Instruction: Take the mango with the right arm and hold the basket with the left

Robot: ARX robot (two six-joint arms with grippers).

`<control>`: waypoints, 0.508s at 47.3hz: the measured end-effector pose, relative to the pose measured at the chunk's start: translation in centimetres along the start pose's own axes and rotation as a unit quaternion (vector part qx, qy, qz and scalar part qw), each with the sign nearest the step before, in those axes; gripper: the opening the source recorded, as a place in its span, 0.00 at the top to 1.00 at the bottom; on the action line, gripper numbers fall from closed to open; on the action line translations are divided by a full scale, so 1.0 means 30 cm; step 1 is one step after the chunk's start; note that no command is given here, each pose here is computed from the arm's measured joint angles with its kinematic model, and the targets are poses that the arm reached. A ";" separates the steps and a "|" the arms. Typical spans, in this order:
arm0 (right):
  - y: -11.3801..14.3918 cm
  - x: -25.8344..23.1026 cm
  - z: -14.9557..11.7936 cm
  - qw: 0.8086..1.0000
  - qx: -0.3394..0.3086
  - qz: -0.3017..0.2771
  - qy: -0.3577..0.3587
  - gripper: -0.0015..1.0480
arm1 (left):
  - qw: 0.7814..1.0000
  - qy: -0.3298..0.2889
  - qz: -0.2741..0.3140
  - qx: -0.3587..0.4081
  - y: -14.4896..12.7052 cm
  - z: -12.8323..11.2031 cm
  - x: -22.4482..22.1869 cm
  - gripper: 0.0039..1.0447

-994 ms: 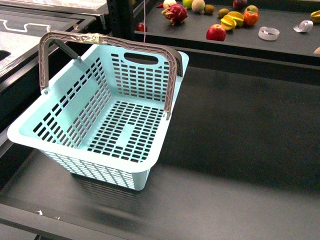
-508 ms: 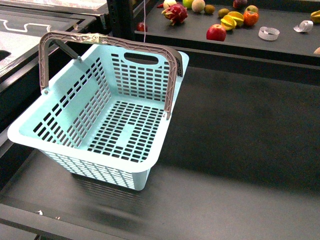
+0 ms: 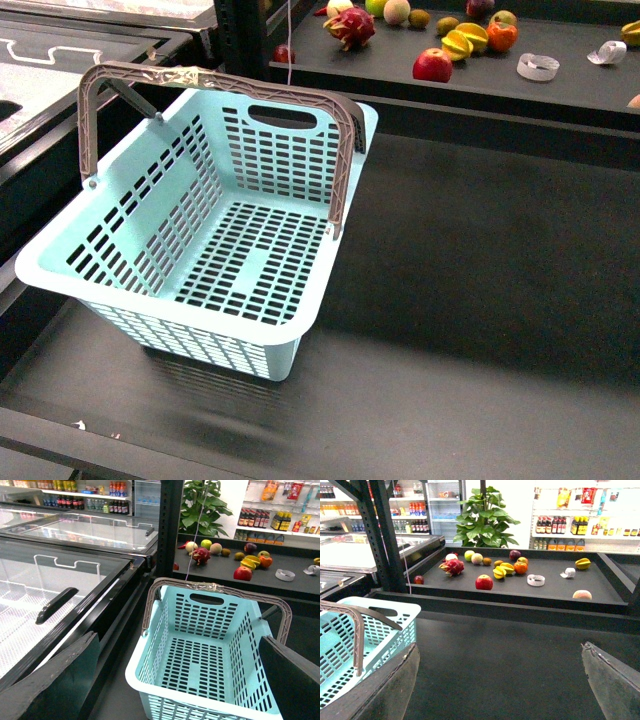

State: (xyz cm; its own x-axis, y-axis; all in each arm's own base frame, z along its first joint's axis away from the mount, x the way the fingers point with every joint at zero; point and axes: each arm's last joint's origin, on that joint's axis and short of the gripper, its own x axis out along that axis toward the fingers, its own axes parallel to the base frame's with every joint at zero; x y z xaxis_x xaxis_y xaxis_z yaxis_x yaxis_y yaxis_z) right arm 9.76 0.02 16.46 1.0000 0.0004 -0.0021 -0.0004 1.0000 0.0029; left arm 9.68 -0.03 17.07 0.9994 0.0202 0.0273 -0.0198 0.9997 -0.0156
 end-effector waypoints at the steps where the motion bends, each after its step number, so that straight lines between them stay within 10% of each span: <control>1: 0.000 0.000 0.000 1.000 0.000 0.000 0.000 0.08 | 1.000 -0.010 0.023 -0.011 0.001 0.005 0.001 0.05; 6: 0.000 0.000 0.000 1.000 0.000 0.000 0.000 0.08 | 0.985 -0.070 0.115 -0.104 -0.002 0.043 0.017 0.05; 24: 0.000 0.000 0.000 1.000 0.000 0.000 0.000 0.08 | 0.974 0.045 0.106 -0.195 -0.015 -0.010 0.222 0.05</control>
State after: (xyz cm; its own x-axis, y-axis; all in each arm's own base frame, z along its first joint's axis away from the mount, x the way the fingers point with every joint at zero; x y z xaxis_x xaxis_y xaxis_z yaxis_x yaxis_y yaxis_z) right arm 9.76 0.02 16.46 1.0000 0.0008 -0.0025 -0.0008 1.0000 0.0029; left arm 16.34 -0.35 16.94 0.9727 0.2064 -0.1060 -0.2316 0.8915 -0.3894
